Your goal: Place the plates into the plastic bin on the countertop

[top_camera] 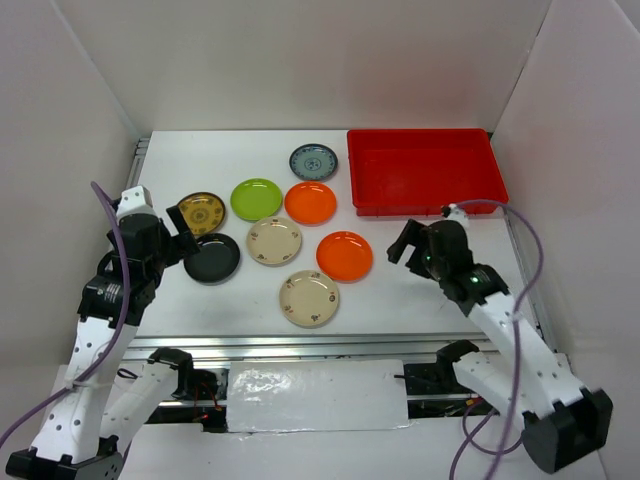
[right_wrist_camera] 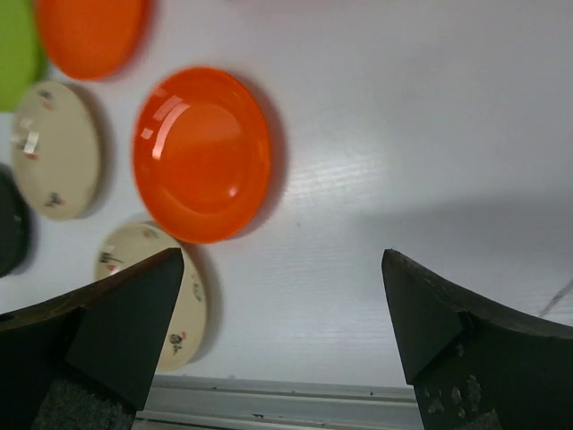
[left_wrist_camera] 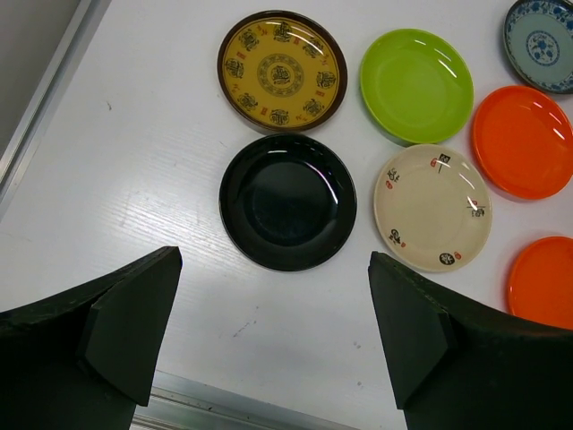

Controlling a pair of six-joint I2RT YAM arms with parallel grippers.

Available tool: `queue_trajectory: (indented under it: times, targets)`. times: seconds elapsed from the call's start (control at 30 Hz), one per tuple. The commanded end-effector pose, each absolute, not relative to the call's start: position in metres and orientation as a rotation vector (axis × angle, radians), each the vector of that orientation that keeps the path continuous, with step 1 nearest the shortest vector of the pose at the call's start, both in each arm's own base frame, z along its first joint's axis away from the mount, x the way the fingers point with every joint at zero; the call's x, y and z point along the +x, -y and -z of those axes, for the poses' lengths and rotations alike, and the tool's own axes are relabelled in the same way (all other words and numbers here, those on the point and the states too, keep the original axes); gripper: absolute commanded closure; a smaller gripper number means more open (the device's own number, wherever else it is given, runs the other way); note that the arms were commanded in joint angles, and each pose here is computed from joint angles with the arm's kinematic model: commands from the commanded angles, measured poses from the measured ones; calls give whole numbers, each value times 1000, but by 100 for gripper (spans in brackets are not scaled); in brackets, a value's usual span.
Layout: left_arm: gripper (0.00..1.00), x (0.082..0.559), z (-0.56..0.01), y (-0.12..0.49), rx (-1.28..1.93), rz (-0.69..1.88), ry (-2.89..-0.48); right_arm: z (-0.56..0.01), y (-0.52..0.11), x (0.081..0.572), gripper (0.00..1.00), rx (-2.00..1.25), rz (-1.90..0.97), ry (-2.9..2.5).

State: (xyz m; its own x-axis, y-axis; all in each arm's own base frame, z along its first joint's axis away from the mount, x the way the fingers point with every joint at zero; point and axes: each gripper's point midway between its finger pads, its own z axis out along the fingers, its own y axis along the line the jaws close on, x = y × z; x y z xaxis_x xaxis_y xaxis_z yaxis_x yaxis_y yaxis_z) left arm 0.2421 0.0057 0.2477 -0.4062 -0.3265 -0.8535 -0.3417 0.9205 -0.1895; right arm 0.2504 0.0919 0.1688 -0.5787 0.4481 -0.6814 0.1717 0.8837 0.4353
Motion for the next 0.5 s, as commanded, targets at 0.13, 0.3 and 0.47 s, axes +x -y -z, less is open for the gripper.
queue_trajectory:
  times: [0.13, 0.3, 0.47]
  targets:
    - [1, 244, -259, -2, -460, 14, -1977, -101, -142, 280, 11, 487, -706, -2266]
    - [1, 246, -254, 1, -439, 20, -2005, -59, -161, 284, 18, 489, -755, -2386]
    - [1, 247, -255, 3, -424, 31, -2002, -32, -170, 294, 35, 517, -749, -2443]
